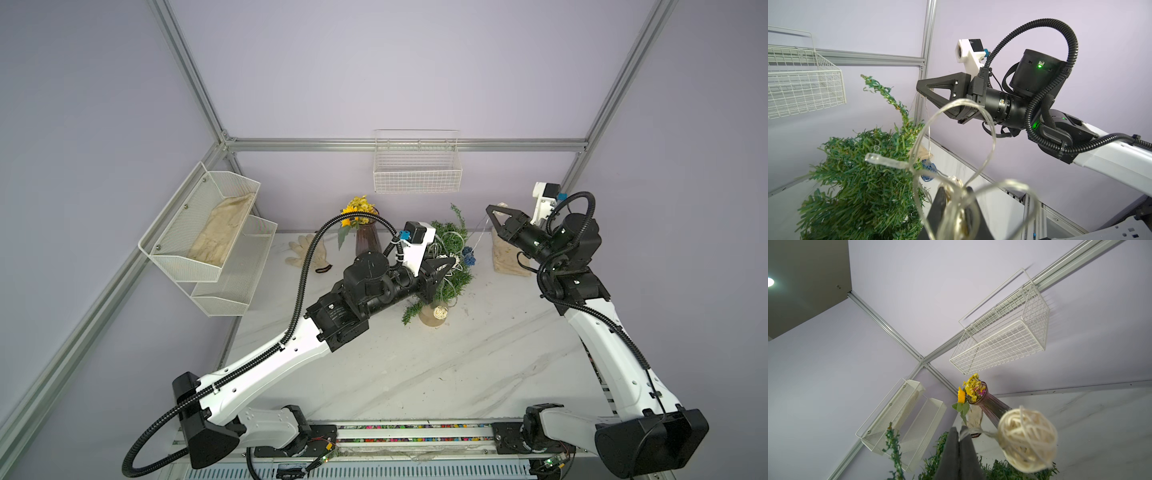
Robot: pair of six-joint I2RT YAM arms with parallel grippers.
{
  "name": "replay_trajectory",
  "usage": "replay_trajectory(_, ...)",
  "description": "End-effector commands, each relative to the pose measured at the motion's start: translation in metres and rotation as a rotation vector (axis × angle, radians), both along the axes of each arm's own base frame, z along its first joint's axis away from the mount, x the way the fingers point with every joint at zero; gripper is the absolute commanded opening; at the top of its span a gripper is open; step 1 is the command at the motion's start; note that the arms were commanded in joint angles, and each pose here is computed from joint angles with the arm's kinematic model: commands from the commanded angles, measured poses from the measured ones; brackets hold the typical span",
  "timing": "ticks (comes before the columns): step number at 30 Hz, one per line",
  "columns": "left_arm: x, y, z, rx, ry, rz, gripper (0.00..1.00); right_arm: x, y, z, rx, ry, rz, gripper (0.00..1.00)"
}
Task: Remove string lights from the small christmas tree
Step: Remove the light string from the Christmas tree.
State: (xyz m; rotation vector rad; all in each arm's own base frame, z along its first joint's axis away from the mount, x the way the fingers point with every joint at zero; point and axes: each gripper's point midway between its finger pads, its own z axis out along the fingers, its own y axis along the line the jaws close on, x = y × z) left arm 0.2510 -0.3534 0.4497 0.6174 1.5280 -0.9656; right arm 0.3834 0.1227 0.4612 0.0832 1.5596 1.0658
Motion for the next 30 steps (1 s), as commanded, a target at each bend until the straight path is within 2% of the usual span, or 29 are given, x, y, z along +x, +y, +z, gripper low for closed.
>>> replay_trajectory(1, -0.01, 0.008, 0.052, -0.039, -0.105, -0.013, 0.04, -0.014, 0.004, 0.042, -0.011, -0.154, 0.033, 0.0)
replay_trajectory(6, -0.006, 0.014, 0.062, -0.006, -0.143, 0.009, 0.03, -0.015, 0.005, 0.06, 0.0, -0.214, 0.048, 0.0)
replay_trajectory(15, 0.009, 0.025, 0.093, -0.038, -0.193, 0.018, 0.01, -0.001, 0.012, 0.093, 0.014, -0.301, 0.082, 0.0)
replay_trajectory(20, 0.022, 0.031, 0.113, -0.06, -0.219, 0.024, 0.01, 0.014, 0.008, 0.108, 0.017, -0.328, 0.046, 0.0)
replay_trajectory(21, 0.035, 0.023, 0.104, -0.045, -0.201, 0.026, 0.01, 0.016, 0.007, 0.111, 0.019, -0.335, 0.041, 0.0)
replay_trajectory(25, 0.052, 0.029, 0.113, -0.072, -0.194, 0.036, 0.0, 0.022, 0.003, 0.123, 0.025, -0.36, 0.01, 0.0)
replay_trajectory(30, 0.062, 0.032, 0.123, -0.089, -0.212, 0.041, 0.0, 0.028, 0.004, 0.134, 0.039, -0.387, 0.009, 0.0)
